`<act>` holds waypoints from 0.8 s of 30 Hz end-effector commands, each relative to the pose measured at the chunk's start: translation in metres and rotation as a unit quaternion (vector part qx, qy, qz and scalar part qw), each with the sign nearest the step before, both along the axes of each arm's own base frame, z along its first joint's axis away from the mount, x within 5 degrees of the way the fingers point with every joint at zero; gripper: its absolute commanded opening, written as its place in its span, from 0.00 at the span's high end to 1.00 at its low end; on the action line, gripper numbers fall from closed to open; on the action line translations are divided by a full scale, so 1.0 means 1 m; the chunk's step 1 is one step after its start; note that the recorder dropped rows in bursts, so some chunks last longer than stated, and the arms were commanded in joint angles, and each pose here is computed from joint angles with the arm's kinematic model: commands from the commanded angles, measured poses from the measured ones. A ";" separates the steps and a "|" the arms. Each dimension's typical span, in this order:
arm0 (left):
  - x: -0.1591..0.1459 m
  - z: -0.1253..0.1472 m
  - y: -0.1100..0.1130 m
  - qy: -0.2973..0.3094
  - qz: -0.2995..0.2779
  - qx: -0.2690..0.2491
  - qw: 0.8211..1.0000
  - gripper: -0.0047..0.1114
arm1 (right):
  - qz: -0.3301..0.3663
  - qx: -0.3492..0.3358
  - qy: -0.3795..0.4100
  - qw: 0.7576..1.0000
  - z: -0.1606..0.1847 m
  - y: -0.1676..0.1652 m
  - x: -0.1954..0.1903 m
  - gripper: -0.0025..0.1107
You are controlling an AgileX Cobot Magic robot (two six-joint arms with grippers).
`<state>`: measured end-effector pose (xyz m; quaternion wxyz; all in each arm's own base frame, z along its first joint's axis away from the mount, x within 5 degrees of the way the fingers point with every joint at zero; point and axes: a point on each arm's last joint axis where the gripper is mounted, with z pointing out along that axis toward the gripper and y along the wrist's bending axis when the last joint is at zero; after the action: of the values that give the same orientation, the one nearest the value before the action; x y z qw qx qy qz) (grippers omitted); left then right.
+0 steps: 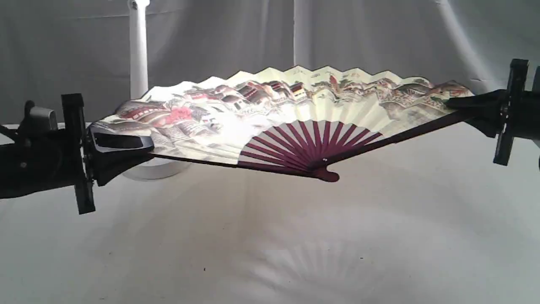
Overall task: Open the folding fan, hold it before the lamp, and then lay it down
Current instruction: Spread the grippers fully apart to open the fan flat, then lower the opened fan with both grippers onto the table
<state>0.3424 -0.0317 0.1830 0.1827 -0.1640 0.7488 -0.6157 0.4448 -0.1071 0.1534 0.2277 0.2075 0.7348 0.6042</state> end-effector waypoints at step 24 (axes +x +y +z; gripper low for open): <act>-0.025 0.090 0.006 -0.056 0.030 -0.033 0.997 0.96 | -0.066 -0.030 -0.055 0.996 0.096 -0.014 -0.014 0.98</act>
<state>0.3199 -0.0308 0.2595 0.2223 -0.1577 0.7252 -0.6322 0.4295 -0.1028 0.2482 0.2628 0.2042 0.7126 0.6177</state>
